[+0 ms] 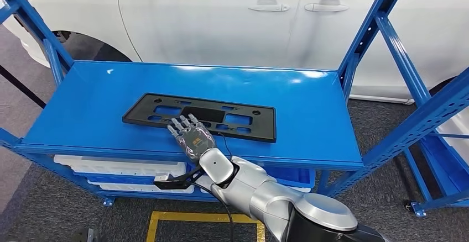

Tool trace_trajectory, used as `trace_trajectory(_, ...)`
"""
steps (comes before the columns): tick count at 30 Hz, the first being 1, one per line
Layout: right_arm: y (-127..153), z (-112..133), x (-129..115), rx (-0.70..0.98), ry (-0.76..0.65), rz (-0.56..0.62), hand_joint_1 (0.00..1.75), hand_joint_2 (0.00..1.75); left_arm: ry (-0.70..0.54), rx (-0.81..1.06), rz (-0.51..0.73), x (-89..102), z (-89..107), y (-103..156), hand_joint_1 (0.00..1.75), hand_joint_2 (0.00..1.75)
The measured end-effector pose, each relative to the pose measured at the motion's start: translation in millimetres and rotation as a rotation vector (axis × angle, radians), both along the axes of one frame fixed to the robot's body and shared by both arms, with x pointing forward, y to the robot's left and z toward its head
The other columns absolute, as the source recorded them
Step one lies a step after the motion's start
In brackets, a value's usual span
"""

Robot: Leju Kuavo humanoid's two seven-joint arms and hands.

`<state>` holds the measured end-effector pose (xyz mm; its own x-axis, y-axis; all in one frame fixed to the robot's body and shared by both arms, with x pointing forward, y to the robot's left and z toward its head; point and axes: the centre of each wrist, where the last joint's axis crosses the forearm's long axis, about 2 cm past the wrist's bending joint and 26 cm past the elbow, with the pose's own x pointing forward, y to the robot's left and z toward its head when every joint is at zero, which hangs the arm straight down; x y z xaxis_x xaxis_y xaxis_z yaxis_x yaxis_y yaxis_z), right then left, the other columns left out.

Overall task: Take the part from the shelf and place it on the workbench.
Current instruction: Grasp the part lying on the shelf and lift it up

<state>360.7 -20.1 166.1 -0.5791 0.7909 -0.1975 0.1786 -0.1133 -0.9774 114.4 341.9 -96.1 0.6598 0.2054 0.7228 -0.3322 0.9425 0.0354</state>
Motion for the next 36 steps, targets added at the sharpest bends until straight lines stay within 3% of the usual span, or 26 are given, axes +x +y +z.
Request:
trace_trajectory(23, -7.2, 22.0, 20.8, -0.015, -0.070, -0.042, 0.00, 1.75, 0.007, 0.002, -0.009, -0.7, -0.2, 0.3, 0.00, 0.00)
trace_trajectory(36, -15.0, 14.7, 22.2, -0.044, -0.060, -0.043, 0.00, 1.75, 0.018, -0.006, -0.020, -0.6, -0.5, -3.7, 0.00, 0.00)
